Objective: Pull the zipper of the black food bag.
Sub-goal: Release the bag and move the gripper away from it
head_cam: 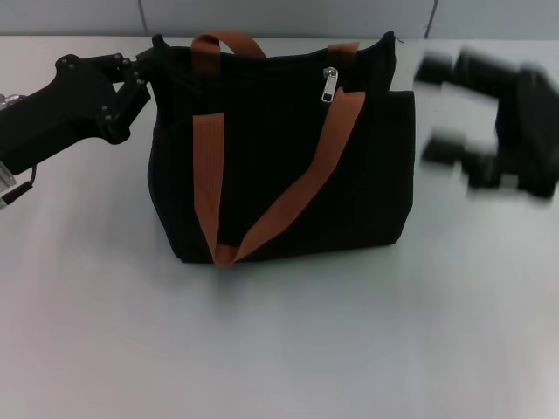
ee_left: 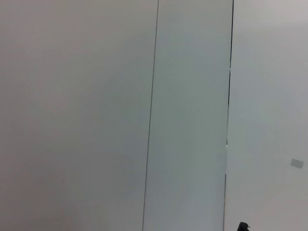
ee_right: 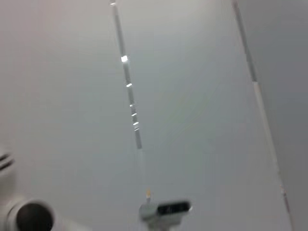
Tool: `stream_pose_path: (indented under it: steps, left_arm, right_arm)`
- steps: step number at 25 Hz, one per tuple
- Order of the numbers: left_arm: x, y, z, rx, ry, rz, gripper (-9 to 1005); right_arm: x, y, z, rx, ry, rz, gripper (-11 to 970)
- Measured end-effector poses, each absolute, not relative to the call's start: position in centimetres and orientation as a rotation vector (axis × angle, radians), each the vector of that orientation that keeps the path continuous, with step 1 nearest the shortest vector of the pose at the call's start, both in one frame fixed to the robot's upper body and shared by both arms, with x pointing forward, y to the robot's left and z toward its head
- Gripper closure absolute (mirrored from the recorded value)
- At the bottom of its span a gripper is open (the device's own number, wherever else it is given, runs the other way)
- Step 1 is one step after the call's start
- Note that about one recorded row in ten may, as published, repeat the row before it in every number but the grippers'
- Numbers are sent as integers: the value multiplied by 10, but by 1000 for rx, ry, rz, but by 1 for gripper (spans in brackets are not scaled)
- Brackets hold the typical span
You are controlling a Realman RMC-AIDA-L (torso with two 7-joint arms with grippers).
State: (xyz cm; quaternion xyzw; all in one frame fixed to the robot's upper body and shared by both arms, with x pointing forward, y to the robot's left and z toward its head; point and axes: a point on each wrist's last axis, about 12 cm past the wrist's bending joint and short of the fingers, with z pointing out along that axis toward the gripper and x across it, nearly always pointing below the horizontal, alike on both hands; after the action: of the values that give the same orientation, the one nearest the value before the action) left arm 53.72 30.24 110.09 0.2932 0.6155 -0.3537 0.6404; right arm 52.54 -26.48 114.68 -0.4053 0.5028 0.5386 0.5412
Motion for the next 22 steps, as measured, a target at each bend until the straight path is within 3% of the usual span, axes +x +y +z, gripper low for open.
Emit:
stream_pose_path:
  steps: [6, 11, 22]
  left_arm:
    - [536, 303, 1100, 670, 1408, -809, 885]
    - [533, 306, 1097, 659, 1424, -798, 884]
    - [522, 320, 1090, 579, 1504, -829, 882]
  right_arm:
    - [501, -265, 1110, -1149, 1292, 1225, 126]
    - [494, -262, 1086, -1209, 1375, 1170, 128]
    - [497, -257, 1081, -1233, 1407, 1155, 130]
